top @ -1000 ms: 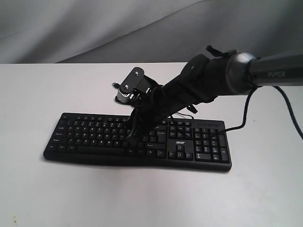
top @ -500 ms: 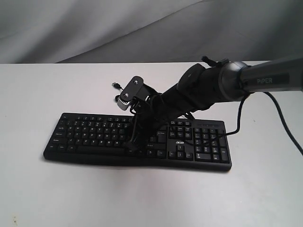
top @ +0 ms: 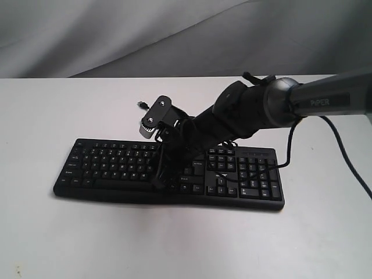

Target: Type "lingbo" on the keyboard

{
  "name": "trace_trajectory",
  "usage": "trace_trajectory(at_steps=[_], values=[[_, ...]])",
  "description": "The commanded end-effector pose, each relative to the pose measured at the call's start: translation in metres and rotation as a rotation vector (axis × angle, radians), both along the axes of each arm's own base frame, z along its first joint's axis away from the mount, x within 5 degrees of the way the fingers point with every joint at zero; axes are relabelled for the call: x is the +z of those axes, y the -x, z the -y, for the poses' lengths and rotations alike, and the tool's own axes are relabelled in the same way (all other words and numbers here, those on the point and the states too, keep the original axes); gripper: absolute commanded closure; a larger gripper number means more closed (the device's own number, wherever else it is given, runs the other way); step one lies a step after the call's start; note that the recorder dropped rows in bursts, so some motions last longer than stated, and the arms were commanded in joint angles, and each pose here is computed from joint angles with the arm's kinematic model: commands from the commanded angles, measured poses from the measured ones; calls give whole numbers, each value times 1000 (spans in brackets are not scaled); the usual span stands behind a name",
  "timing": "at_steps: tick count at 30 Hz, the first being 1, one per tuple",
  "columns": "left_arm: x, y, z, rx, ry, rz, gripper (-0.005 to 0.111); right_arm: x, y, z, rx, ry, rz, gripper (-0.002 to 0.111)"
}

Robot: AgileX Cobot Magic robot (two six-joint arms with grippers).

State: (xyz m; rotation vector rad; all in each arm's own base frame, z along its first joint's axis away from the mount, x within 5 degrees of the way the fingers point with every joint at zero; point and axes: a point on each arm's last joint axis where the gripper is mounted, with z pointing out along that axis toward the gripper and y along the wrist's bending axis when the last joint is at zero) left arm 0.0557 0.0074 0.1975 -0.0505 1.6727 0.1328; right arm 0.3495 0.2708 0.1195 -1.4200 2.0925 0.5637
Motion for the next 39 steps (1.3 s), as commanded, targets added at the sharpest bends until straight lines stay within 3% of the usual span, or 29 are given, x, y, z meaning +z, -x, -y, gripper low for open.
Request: trace_trajectory(at_steps=[1,13,25,39], values=[[-1,0,0,-6,1,6,106,-5,-2,-2,-7,4,7,108],[-1,0,0,-6,1,6,106,-11,-1,-2,2,15,-6,108],[-1,0,0,-6,1,6,106,21,-11,-19,-2,-61,62,108],[-1,0,0,-6,1,6,106,3,-16,-23,-16,-37,42,108]])
